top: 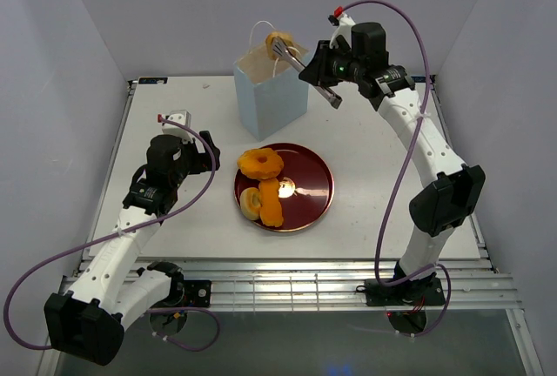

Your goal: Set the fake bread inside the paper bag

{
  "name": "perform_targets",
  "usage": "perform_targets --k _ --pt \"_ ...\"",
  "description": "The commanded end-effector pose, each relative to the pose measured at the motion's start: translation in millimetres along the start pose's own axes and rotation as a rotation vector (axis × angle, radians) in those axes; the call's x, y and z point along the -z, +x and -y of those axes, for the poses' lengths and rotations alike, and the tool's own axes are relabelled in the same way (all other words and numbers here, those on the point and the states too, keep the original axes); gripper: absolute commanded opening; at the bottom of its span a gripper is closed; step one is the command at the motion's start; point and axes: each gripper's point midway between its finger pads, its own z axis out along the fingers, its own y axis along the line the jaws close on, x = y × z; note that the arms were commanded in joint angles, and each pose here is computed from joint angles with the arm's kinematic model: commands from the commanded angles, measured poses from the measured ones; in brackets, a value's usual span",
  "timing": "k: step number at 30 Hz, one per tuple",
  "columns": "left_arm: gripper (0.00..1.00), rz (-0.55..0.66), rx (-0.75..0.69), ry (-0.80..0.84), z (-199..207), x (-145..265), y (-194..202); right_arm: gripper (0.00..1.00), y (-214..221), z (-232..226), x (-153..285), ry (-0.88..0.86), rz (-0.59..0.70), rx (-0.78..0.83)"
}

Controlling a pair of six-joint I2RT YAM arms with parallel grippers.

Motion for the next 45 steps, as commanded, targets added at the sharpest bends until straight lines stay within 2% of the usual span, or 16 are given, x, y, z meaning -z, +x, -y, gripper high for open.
perform_targets --k 1,2,3,6,9,15,21,36,40,45 --pt "0.98 0.019 -0.007 0.017 4.7 1.2 -9.0 0.16 -22.6 -8.1 -1.7 -0.060 0.073 0.022" --pt "0.98 0.021 -0.008 0.017 4.8 1.3 -9.7 0.19 -21.6 -7.5 -2.9 -0.064 0.069 0.019" --pt "0.98 0.021 -0.008 0.017 4.8 0.9 -9.7 0.28 -22.8 -8.0 -2.5 -0.068 0.071 0.018" --pt "0.98 0.020 -0.008 0.014 4.1 1.2 -9.2 0.41 -22.7 -10.5 -2.4 -0.082 0.068 0.017" --pt "0.98 0.020 -0.008 0.014 4.1 0.8 -9.2 0.44 -25.7 -13.5 -0.4 -0.087 0.076 0.020" --pt "0.98 0.021 -0.008 0.011 3.6 1.1 -9.3 0.47 -34.1 -21.1 8.8 -0.106 0.093 0.029" --pt "0.98 0.016 -0.009 0.005 2.5 0.1 -8.0 0.46 -44.0 -33.5 24.3 -0.129 0.120 0.043" --pt "0.98 0.027 -0.011 -0.033 -4.5 0.8 -9.9 0.46 -74.0 -77.7 95.3 -0.183 0.240 0.113" --pt "0.98 0.028 -0.012 -0.040 -5.7 0.2 -9.5 0.46 -66.7 -85.6 112.8 -0.191 0.233 0.117" --pt "0.98 0.031 -0.014 -0.053 -8.2 0.6 -10.1 0.46 -28.6 -93.1 131.0 -0.223 0.187 0.123"
